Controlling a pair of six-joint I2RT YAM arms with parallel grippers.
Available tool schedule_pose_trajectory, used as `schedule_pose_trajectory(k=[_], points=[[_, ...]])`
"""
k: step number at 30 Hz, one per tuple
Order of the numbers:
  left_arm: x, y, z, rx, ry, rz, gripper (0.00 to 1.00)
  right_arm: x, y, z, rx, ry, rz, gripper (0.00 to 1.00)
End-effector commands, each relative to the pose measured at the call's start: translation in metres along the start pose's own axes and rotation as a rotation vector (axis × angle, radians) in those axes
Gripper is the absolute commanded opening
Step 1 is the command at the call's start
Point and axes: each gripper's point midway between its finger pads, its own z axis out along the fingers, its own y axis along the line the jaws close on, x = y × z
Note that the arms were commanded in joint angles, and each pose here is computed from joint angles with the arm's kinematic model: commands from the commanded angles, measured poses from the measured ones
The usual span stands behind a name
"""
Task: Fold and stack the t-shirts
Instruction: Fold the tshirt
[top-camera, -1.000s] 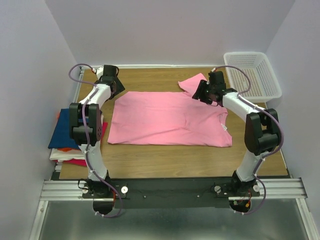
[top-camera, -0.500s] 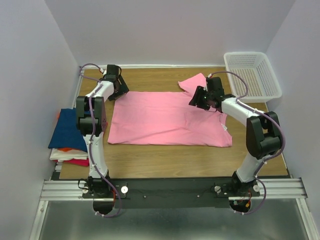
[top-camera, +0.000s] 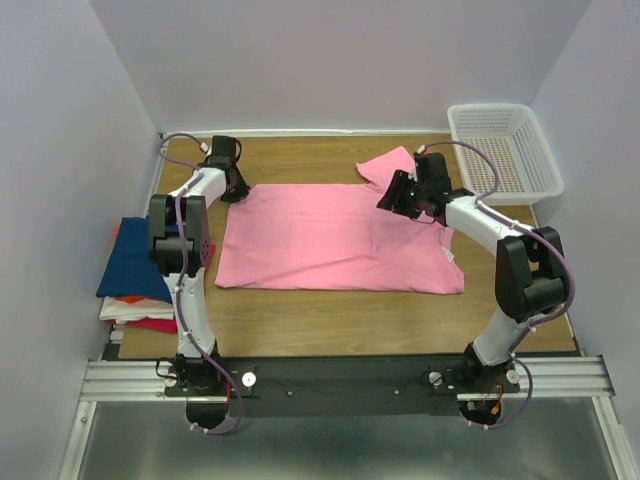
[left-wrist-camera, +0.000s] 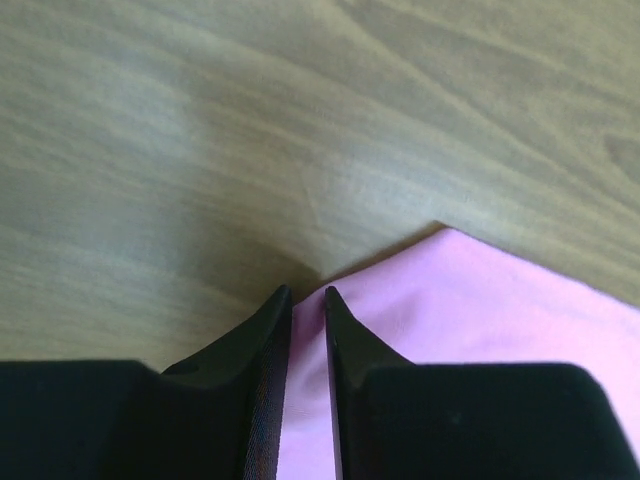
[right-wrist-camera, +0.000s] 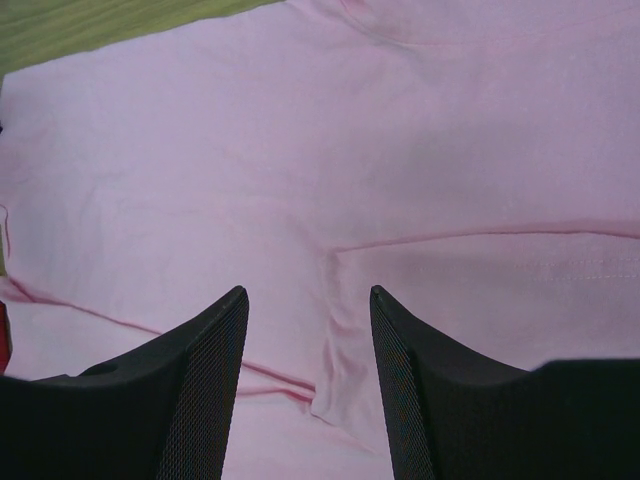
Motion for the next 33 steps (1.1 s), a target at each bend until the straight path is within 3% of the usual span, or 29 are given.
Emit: schedule_pose_trajectory(k=[1, 2, 4, 14, 24, 26, 29, 33], points=[[0.006, -0.005, -0.022, 0.043, 0.017, 0.033, 0.27, 0.006, 0.006, 0.002, -0.032, 0.018, 0.003, 0.59], [0.001, -0.010, -0.028, 0.063, 0.006, 0.041, 0.19, 0.007, 0.006, 0.002, -0.033, 0.019, 0.003, 0.59], [0.001, -0.014, -0.034, 0.081, 0.004, 0.055, 0.13, 0.007, 0.005, 0.003, -0.032, 0.020, 0.004, 0.59], [0.014, -0.039, -0.071, 0.138, -0.040, 0.136, 0.12, 0.007, 0.006, 0.002, -0.035, 0.018, 0.006, 0.59], [0.085, -0.062, -0.083, 0.175, 0.034, 0.220, 0.13, 0.010, 0.007, 0.003, -0.045, 0.026, 0.007, 0.59], [0.093, -0.060, -0.083, 0.173, 0.039, 0.227, 0.15, 0.010, 0.007, 0.002, -0.047, 0.024, 0.005, 0.59], [0.087, -0.062, -0.090, 0.185, 0.014, 0.226, 0.31, 0.010, 0.008, 0.003, -0.051, 0.025, 0.003, 0.59], [0.073, -0.067, -0.100, 0.191, -0.027, 0.231, 0.42, 0.010, 0.009, 0.003, -0.056, 0.026, 0.001, 0.58]])
